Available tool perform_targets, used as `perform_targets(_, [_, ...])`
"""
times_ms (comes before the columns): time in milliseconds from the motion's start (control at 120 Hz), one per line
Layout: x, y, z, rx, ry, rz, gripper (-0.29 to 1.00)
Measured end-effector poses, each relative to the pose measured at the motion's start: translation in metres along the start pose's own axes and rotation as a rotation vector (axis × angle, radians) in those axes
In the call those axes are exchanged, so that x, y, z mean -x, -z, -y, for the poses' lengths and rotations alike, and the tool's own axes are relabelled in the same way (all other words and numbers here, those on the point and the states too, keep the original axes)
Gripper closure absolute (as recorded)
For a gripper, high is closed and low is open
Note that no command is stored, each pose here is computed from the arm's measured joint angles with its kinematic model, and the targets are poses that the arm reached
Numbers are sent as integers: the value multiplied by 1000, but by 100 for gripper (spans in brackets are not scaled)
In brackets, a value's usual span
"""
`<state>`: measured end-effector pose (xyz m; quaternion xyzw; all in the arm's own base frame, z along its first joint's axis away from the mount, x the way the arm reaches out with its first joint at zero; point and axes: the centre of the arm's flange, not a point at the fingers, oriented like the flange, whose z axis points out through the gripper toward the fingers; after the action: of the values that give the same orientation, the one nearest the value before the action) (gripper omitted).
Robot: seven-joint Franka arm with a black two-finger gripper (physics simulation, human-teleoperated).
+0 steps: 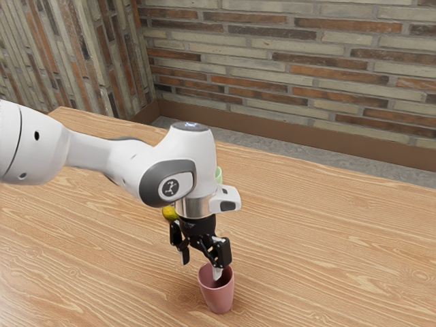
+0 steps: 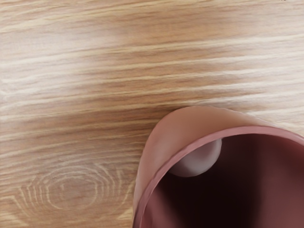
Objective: Place the right cup onto the left cup
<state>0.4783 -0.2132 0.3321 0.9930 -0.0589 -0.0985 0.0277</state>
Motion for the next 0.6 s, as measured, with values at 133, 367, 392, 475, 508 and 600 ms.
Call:
perform_targets(133, [-2,-5,0,1,1,2,2])
perform_targets(367, [-5,-14,1,2,5,15,3])
perform_targets(392, [-5,-15,1,2,5,16,4])
perform_targets(475, [-5,-16,0,2,6,18,8])
perform_targets(508, [-5,-17,0,2,7,19,11])
perform_targets(600, [-5,-17,0,2,10,19,20])
